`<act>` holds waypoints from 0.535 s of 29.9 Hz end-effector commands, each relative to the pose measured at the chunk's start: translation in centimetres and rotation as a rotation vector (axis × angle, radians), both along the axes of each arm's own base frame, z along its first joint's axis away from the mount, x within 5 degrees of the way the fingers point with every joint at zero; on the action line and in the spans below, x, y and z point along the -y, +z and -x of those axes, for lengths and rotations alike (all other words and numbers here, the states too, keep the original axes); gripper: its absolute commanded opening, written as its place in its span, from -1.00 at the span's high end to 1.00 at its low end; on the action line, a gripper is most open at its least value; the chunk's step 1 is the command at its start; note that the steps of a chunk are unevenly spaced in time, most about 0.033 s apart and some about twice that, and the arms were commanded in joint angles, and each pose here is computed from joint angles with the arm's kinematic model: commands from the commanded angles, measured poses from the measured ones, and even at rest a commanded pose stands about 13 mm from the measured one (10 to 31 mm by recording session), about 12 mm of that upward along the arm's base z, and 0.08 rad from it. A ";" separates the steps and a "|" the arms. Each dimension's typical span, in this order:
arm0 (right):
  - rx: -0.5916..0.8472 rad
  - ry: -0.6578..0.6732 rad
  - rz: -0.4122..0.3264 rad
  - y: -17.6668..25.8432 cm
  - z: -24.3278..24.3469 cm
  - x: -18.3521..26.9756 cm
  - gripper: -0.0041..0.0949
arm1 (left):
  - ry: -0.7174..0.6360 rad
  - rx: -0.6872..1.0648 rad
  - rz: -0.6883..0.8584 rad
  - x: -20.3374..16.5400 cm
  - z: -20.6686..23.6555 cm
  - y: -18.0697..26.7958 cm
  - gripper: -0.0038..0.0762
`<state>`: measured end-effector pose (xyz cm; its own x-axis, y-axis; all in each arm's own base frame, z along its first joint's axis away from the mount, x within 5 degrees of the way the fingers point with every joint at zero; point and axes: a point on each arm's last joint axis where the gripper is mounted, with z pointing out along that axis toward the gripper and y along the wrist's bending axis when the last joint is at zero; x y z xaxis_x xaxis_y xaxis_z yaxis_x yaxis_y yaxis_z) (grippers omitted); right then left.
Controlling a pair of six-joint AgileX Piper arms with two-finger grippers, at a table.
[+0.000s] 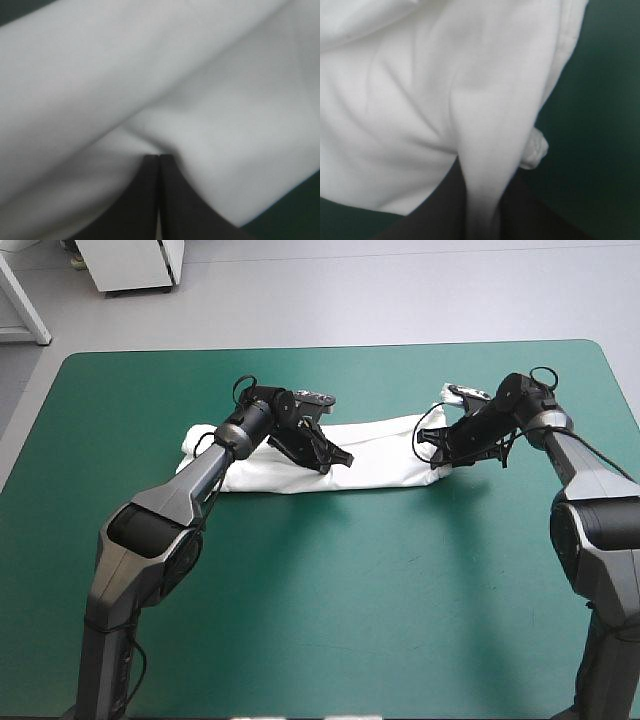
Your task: Fold the cloth
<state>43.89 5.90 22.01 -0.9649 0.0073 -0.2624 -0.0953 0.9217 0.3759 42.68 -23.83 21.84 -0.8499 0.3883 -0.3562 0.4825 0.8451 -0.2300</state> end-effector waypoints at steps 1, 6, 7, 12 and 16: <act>0.170 -0.005 -0.031 6.0 0.9 -0.1 0.95 | 0.005 0.037 -0.009 -0.3 0.4 2.0 0.93; 0.286 -0.019 -0.087 10.8 2.8 -0.3 0.95 | 0.008 0.029 0.001 -0.2 0.4 2.1 0.93; 0.304 -0.023 -0.108 11.6 3.1 -0.4 0.95 | 0.008 0.027 0.003 -0.2 0.4 2.1 0.93; 0.424 -0.002 -0.224 16.0 5.3 -1.6 0.95 | 0.008 -0.015 0.044 0.2 0.8 2.1 0.93; 0.504 0.069 -0.265 18.6 6.5 -3.8 0.95 | -0.007 -0.056 0.103 0.8 1.3 2.3 0.93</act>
<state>39.19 8.49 35.07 -0.8384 0.0418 -0.5434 -0.2725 0.8314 0.4843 42.47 -24.13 21.88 -0.8688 0.3591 -0.3408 0.4594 0.8415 -0.2844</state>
